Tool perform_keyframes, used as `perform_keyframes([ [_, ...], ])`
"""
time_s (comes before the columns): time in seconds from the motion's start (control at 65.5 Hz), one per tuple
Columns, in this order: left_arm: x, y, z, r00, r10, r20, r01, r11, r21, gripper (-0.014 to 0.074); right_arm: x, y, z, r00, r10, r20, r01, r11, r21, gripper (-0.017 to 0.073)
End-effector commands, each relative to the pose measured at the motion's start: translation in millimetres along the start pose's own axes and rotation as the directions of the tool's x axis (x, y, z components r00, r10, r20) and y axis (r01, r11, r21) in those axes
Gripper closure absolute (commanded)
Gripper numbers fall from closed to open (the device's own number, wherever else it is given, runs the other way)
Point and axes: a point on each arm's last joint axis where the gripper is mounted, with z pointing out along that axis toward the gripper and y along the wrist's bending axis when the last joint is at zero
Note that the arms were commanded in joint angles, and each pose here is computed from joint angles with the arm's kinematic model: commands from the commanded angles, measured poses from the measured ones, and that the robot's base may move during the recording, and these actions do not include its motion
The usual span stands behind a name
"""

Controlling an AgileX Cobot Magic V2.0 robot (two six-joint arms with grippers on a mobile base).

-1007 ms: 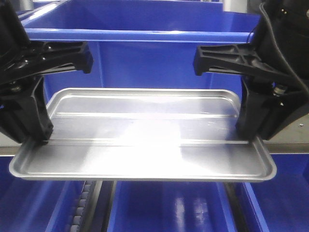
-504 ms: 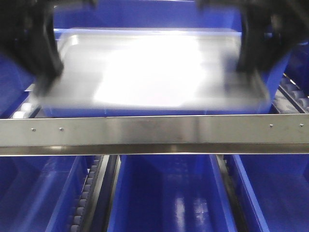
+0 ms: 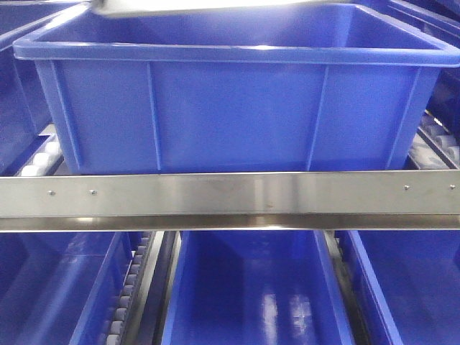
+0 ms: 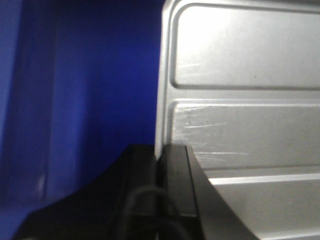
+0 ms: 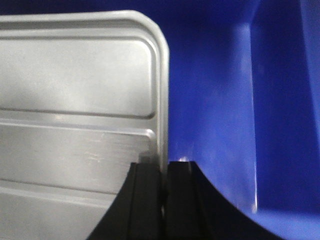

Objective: Grab silver tray and place in blue box
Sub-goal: 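Open both grippers to release the tray and raise them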

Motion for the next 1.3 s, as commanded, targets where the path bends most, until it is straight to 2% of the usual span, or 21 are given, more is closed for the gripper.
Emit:
perform_keyframes([
  [0.0,-38.4,-13.2,-4.9,0.968,-0.034,0.247,-0.004,0.989,0.151,0.0697,-35.9,7.2,-6.9,0.967,0.023,0.253,0.014,0.99,-0.142,0.0511],
  [0.137,-52.4,-9.0,25.5,0.935,-0.012,0.353,-0.051,0.984,0.17,0.0697,-40.5,-4.8,18.6,0.955,0.036,0.296,0.006,0.99,-0.14,0.0511],
  [0.305,-49.9,-1.7,62.9,0.908,0.0,0.419,-0.092,0.975,0.2,0.0697,-38.1,-18.5,55.8,0.946,0.044,0.322,0.002,0.99,-0.14,0.0511],
  [0.473,-41.0,4.5,86.9,0.915,0.001,0.403,-0.089,0.976,0.198,0.0697,-34.1,-31.1,83.4,0.939,0.051,0.34,-0.003,0.99,-0.141,0.0511],
  [0.717,-39.0,6.7,91.2,0.919,0.003,0.393,-0.085,0.978,0.191,0.0696,-31.3,-31.5,89.9,0.942,0.05,0.333,-0.003,0.99,-0.142,0.0511],
  [0.794,-38.9,8.9,91.7,0.922,0.004,0.387,-0.081,0.98,0.183,0.0673,-31.3,-31.4,89.8,0.941,0.05,0.334,-0.002,0.99,-0.142,0.0499],
  [0.885,-39.1,10.0,91.8,0.923,0.002,0.385,-0.078,0.981,0.18,0.0566,-31.3,-31.5,89.9,0.941,0.049,0.333,-0.001,0.99,-0.141,0.0418],
  [0.992,-39.7,12.7,92.2,0.924,0.002,0.383,-0.074,0.982,0.173,0.0424,-31.7,-31.1,89.7,0.94,0.05,0.338,0.0,0.989,-0.145,0.0245],
  [1.099,-39.8,18.4,93.1,0.929,-0.006,0.369,-0.055,0.986,0.156,0.0372,-32.5,-37.0,90.3,0.941,0.051,0.335,-0.008,0.992,-0.129,0.0093],
  [1.191,-41.0,24.2,93.0,0.932,-0.009,0.363,-0.045,0.989,0.14,0.0372,-33.2,-46.4,91.2,0.944,0.054,0.326,-0.022,0.994,-0.103,0.0071],
  [1.282,-41.4,25.9,93.1,0.932,-0.01,0.362,-0.042,0.99,0.136,0.0372,-32.7,-46.8,91.4,0.946,0.051,0.321,-0.021,0.995,-0.097,0.0071],
])
